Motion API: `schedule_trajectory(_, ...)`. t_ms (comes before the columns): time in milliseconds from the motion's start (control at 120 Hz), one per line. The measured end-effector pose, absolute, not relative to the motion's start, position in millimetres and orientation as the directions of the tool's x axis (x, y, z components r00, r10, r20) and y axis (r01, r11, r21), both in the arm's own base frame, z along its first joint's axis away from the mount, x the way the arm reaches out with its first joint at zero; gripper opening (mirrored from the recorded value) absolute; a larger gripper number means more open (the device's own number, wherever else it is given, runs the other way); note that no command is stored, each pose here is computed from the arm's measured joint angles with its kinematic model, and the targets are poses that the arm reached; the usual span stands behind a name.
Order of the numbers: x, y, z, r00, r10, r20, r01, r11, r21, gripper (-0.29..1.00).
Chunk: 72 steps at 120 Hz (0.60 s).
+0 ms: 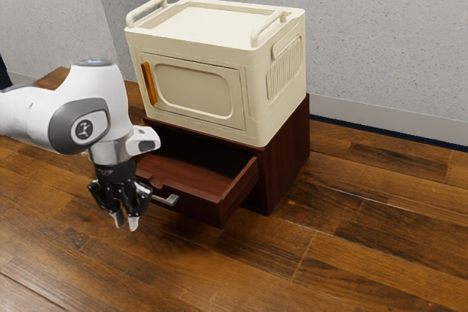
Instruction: Push the drawer handle with one arm to close the drawer
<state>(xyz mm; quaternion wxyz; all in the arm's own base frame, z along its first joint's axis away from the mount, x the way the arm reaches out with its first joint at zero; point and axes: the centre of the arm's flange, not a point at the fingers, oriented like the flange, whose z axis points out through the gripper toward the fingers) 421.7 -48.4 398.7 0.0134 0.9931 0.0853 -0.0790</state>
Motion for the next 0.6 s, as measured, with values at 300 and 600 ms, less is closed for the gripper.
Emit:
schedule_trajectory(300,487.0,-50.4,394.1,0.987,0.156,-0.039,0.156,-0.988,0.013,0.02)
schedule_trajectory(600,550.6,-52.1,399.2,0.989,0.134,0.055,0.134,-0.991,0.013,-0.01)
